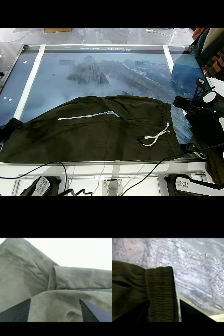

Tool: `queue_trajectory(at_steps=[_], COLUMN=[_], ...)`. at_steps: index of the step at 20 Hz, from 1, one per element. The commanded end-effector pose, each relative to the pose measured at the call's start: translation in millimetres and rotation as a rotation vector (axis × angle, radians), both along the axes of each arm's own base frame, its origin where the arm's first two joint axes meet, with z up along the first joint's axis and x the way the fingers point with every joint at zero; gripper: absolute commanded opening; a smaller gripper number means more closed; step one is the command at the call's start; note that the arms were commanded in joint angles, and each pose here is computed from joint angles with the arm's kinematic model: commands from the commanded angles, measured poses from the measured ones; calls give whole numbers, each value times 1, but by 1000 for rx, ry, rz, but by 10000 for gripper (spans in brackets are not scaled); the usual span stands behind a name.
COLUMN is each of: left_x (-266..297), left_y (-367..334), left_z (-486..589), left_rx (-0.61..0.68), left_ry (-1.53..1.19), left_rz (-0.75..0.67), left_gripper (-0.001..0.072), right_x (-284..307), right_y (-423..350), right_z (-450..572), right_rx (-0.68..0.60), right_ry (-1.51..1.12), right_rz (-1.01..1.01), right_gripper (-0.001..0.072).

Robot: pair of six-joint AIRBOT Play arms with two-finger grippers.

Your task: Fold the clothes and pants, and hang the long-sleeved shirts on hangers.

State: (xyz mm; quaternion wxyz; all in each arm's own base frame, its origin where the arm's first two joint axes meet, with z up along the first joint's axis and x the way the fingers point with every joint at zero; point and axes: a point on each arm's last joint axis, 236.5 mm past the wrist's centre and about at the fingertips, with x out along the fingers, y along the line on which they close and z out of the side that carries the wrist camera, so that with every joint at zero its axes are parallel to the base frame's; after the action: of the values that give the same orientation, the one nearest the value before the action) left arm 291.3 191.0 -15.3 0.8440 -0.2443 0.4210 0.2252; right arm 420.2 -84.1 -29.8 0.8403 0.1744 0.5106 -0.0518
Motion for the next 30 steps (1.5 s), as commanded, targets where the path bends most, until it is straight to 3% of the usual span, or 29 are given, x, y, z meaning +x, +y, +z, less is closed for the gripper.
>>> queue_trajectory(at_steps=[1, 8, 11, 13, 15, 19, 22, 28, 29, 30], left_x=[14, 50, 63, 63, 64, 66, 62, 62, 65, 68], left_y=[-7, 8, 18, 17, 14, 7, 2, -1, 0, 2], left_z=[-31, -60, -52, -52, -52, -56, -66, -79, -80, -80], left_rx=[-153, -249, -240, -241, -245, -236, -208, -224, -226, -213], left_ry=[34, 27, -45, -46, -41, -22, 29, 51, 43, 34], left_rz=[24, 48, 101, 100, 92, 62, 15, 14, 23, 25], left_gripper=[692, 690, 564, 539, 467, 470, 581, 571, 508, 361], right_x=[0, 0, 0, 0, 0, 1, 1, 1, 1, 1], right_y=[0, 1, 1, 1, 1, 2, 2, 2, 2, 2], right_z=[0, 0, 0, 0, 0, 1, 1, 1, 1, 1], right_rx=[0, 1, 4, 4, 6, 11, 11, 12, 12, 12], right_ry=[0, 0, -1, -1, -1, -3, -3, -3, -3, -3], right_rz=[1, 1, 0, 0, -1, -2, -2, -3, -3, -3], right_gripper=[417, 416, 416, 416, 416, 416, 416, 416, 416, 416])
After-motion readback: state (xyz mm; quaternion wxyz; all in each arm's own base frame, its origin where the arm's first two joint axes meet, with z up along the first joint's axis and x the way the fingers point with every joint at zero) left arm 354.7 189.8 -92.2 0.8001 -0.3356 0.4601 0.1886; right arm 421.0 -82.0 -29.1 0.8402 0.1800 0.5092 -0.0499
